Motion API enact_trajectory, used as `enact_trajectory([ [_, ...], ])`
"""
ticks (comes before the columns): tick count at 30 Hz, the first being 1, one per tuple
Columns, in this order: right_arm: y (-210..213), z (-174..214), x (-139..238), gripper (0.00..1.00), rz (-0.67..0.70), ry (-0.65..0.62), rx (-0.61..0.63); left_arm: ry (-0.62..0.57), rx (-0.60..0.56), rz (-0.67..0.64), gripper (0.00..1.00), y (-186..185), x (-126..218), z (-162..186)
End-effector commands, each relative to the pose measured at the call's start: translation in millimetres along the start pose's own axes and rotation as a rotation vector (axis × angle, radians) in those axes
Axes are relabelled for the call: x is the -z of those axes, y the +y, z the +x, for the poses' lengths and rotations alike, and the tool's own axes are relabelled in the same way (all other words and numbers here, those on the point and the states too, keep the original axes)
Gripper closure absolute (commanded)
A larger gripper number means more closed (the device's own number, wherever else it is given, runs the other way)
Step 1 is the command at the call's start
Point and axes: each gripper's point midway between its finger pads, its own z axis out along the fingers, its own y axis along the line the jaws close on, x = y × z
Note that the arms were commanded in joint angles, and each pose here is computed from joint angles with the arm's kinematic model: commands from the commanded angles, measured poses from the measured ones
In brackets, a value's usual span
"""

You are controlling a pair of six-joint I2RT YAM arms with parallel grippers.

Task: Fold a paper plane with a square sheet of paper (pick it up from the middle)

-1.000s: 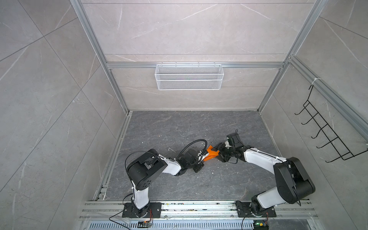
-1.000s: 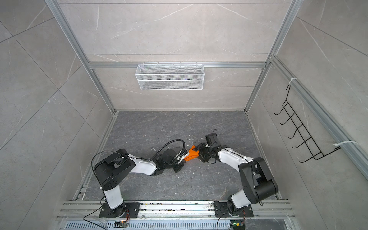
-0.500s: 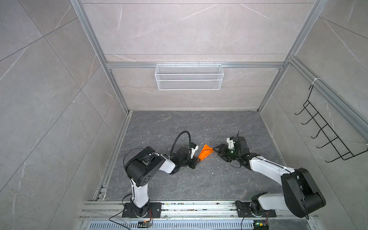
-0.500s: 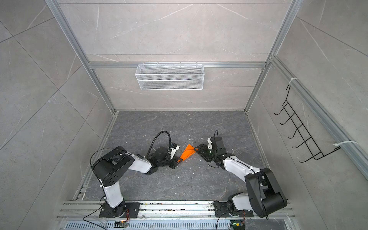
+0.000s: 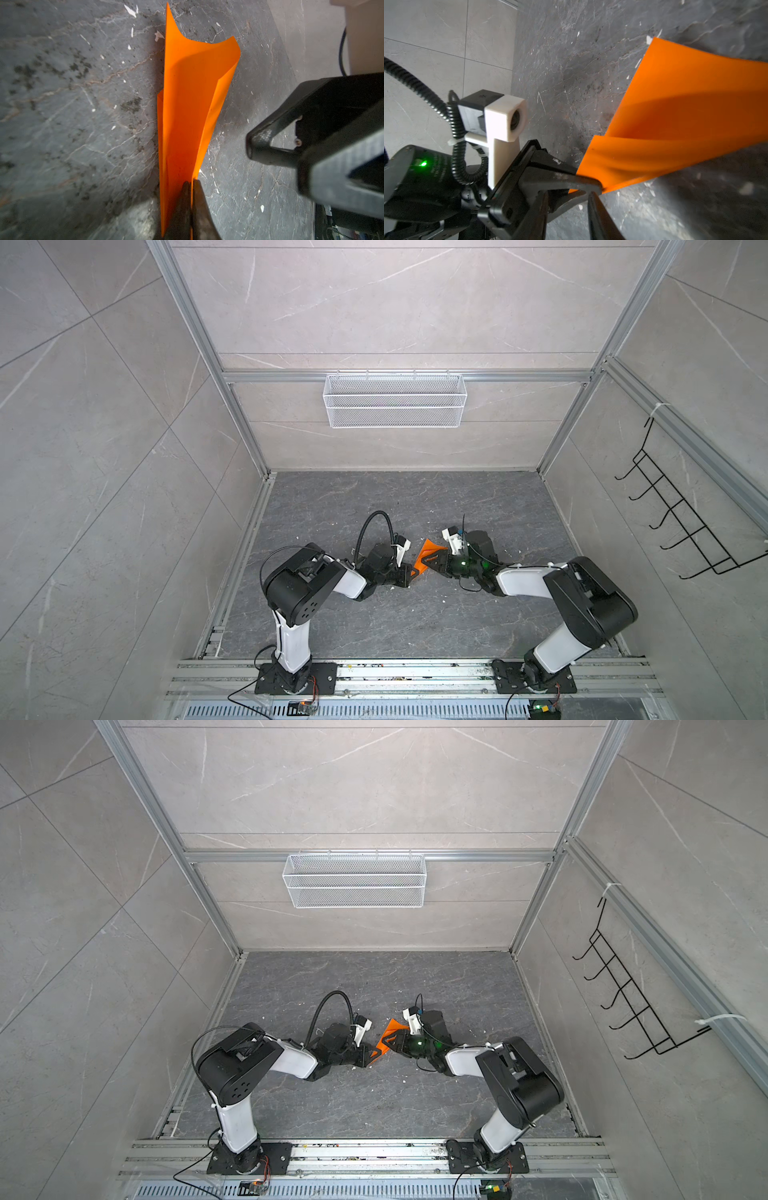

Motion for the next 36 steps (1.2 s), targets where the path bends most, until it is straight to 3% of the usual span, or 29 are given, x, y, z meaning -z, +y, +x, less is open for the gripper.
enact_trajectory([
  [1,14,-8,-10,0.69,-0.081,-0.004,0.061,0.124,0.101,-0.139,0.95,37,2,38],
  [36,-38,1,-24,0.71,0.043,0.054,-0.005,0.185,0.131,-0.126,0.83,31,4,41],
])
